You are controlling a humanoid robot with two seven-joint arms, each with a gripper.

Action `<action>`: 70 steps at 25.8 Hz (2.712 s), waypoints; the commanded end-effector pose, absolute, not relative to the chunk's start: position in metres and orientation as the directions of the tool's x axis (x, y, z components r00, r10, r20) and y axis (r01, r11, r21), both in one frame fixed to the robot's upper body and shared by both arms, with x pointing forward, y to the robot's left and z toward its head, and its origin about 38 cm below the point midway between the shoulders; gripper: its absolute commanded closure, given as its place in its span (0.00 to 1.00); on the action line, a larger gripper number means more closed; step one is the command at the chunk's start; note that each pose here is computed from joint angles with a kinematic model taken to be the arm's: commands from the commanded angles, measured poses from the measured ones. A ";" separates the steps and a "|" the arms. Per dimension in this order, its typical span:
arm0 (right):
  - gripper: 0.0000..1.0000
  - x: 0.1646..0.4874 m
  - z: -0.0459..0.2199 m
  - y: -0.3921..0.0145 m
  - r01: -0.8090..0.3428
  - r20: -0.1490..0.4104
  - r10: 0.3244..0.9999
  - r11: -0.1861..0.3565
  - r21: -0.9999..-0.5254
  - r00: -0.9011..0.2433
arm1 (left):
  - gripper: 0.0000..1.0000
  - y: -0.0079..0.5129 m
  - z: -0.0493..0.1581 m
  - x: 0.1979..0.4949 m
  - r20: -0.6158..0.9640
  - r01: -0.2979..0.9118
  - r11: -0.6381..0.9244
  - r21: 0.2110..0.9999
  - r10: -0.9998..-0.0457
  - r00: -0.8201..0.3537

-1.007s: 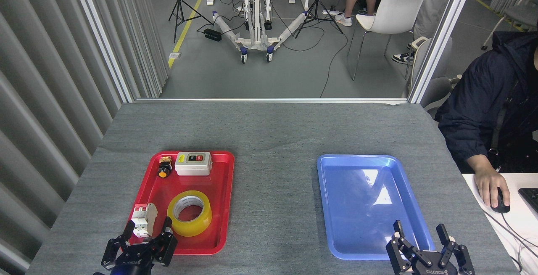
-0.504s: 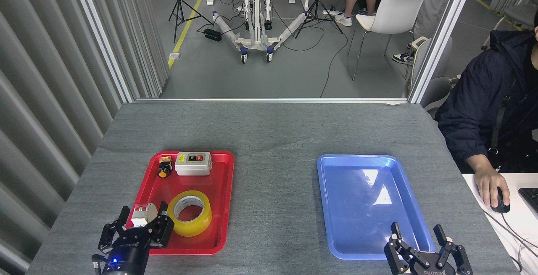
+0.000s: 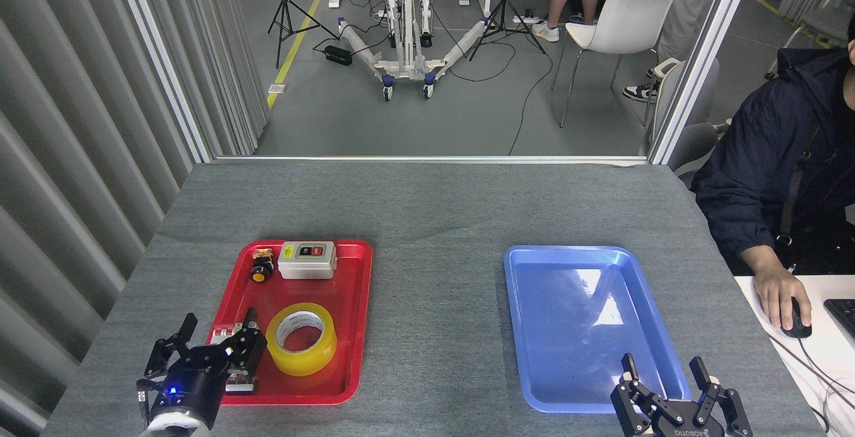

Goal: Place and move tape with both arms
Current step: 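Lower the left gripper into the tape roll's center hole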

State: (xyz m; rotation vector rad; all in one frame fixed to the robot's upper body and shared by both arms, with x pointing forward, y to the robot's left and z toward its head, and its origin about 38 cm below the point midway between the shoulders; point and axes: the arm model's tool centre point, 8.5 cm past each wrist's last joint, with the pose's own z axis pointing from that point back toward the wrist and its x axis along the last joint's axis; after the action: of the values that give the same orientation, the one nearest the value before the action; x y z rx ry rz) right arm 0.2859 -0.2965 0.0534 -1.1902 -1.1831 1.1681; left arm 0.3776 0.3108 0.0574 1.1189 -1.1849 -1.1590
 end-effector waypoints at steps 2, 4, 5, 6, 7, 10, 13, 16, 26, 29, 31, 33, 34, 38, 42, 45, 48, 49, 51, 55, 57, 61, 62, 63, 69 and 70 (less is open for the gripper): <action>0.00 0.286 0.054 -0.298 -0.017 0.030 0.999 0.031 -0.999 0.044 | 0.00 0.299 0.051 0.380 0.075 0.169 0.066 0.983 -0.996 -0.047; 0.00 0.285 0.053 -0.299 -0.018 0.030 0.998 0.031 -0.999 0.047 | 0.00 0.291 0.052 0.381 0.083 0.195 0.065 0.979 -0.993 -0.087; 0.00 0.285 0.053 -0.298 -0.020 0.030 0.998 0.031 -0.999 0.048 | 0.00 0.286 0.057 0.381 0.085 0.193 0.063 0.979 -0.991 -0.104; 0.00 0.285 0.053 -0.299 -0.020 0.030 0.998 0.031 -0.999 0.049 | 0.00 0.281 0.063 0.381 0.084 0.189 0.060 0.980 -0.989 -0.124; 0.00 0.285 0.053 -0.299 -0.020 0.028 0.998 0.029 -0.999 0.049 | 0.00 0.272 0.064 0.381 0.096 0.194 0.068 0.979 -0.985 -0.142; 0.00 0.285 0.053 -0.299 -0.020 0.028 0.998 0.029 -0.999 0.051 | 0.01 0.250 0.061 0.381 0.154 0.243 0.112 0.964 -0.975 -0.163; 0.00 0.286 0.053 -0.298 -0.019 0.028 0.999 0.028 -0.999 0.045 | 0.01 0.240 0.059 0.381 0.174 0.329 0.111 0.938 -0.970 -0.168; 0.00 0.285 0.053 -0.297 -0.020 0.029 0.999 0.030 -0.999 0.044 | 0.01 0.238 0.061 0.381 0.158 0.330 0.092 0.940 -0.971 -0.180; 0.00 0.285 0.052 -0.296 -0.022 0.031 0.999 0.032 -0.999 0.042 | 0.01 0.229 0.095 0.433 0.153 0.373 0.072 0.925 -0.969 -0.192; 0.00 0.285 0.052 -0.296 -0.022 0.031 0.999 0.032 -0.999 0.042 | 0.01 0.229 0.092 0.433 0.149 0.451 0.048 0.891 -0.970 -0.190; 0.00 0.285 0.052 -0.296 -0.022 0.028 0.999 0.029 -0.999 0.042 | 0.01 0.230 0.095 0.435 0.137 0.508 0.019 0.861 -0.971 -0.196; 0.00 0.285 0.052 -0.296 -0.021 0.028 0.999 0.029 -0.999 0.041 | 0.01 0.231 0.094 0.436 0.124 0.564 -0.013 0.826 -0.971 -0.203; 0.00 0.286 0.053 -0.297 -0.019 0.028 0.999 0.029 -0.999 0.043 | 0.01 0.235 0.095 0.437 0.109 0.585 -0.032 0.811 -0.973 -0.204; 0.00 0.286 0.052 -0.296 -0.026 0.003 0.999 0.004 -1.000 0.046 | 0.00 0.248 0.095 0.442 0.065 0.661 -0.087 0.746 -0.977 -0.203; 0.00 0.286 0.052 -0.296 -0.029 -0.006 0.999 -0.005 -1.000 0.046 | 0.01 0.269 0.089 0.452 0.008 0.700 -0.121 0.704 -0.984 -0.178; 0.00 0.286 0.052 -0.296 -0.029 -0.006 0.999 -0.005 -1.000 0.048 | 0.01 0.275 0.092 0.458 -0.021 0.725 -0.148 0.672 -0.983 -0.182; 0.00 0.286 0.052 -0.296 -0.029 -0.006 0.999 -0.005 -1.000 0.048 | 0.00 0.270 0.091 0.462 -0.023 0.796 -0.173 0.580 -0.980 -0.196; 0.00 0.286 0.052 -0.296 -0.030 -0.008 0.999 -0.007 -1.000 0.048 | 0.00 0.270 0.089 0.462 -0.017 0.818 -0.172 0.549 -0.981 -0.194; 0.00 0.286 0.052 -0.296 -0.030 -0.008 0.999 -0.007 -1.000 0.048 | 0.00 0.270 0.089 0.465 -0.009 0.833 -0.168 0.527 -0.981 -0.193; 0.00 0.286 0.051 -0.296 -0.031 -0.008 0.999 -0.007 -0.999 0.048 | 0.01 0.266 0.087 0.471 -0.015 0.838 -0.195 0.510 -0.976 -0.218; 0.00 0.286 0.051 -0.295 -0.032 -0.009 0.999 -0.008 -0.999 0.046 | 0.01 0.262 0.082 0.475 -0.020 0.847 -0.219 0.485 -0.971 -0.240; 0.00 0.286 0.051 -0.294 -0.032 -0.007 0.999 -0.006 -0.999 0.046 | 0.01 0.265 0.078 0.481 -0.018 0.856 -0.242 0.457 -0.964 -0.264; 0.00 0.286 0.052 -0.294 -0.031 -0.007 0.999 -0.006 -1.000 0.045 | 0.01 0.266 0.078 0.483 -0.020 0.856 -0.244 0.456 -0.964 -0.265; 0.00 0.286 0.052 -0.294 -0.031 -0.007 0.999 -0.006 -1.000 0.045 | 0.01 0.267 0.078 0.485 -0.020 0.854 -0.244 0.460 -0.964 -0.265; 0.00 0.288 0.052 -0.292 -0.027 -0.003 0.999 -0.002 -1.000 0.043 | 0.01 0.276 0.074 0.491 -0.029 0.838 -0.232 0.494 -0.968 -0.251; 0.00 0.288 0.052 -0.292 -0.027 -0.003 0.999 -0.002 -1.000 0.043 | 0.01 0.276 0.073 0.491 -0.026 0.839 -0.230 0.493 -0.968 -0.250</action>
State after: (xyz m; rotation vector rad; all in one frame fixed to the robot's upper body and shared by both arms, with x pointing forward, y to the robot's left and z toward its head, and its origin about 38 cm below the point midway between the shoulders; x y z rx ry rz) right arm 0.2872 -0.2922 0.0519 -1.2113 -1.1547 1.1930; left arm 0.4898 0.2733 0.0755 0.3793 -0.4448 -1.7903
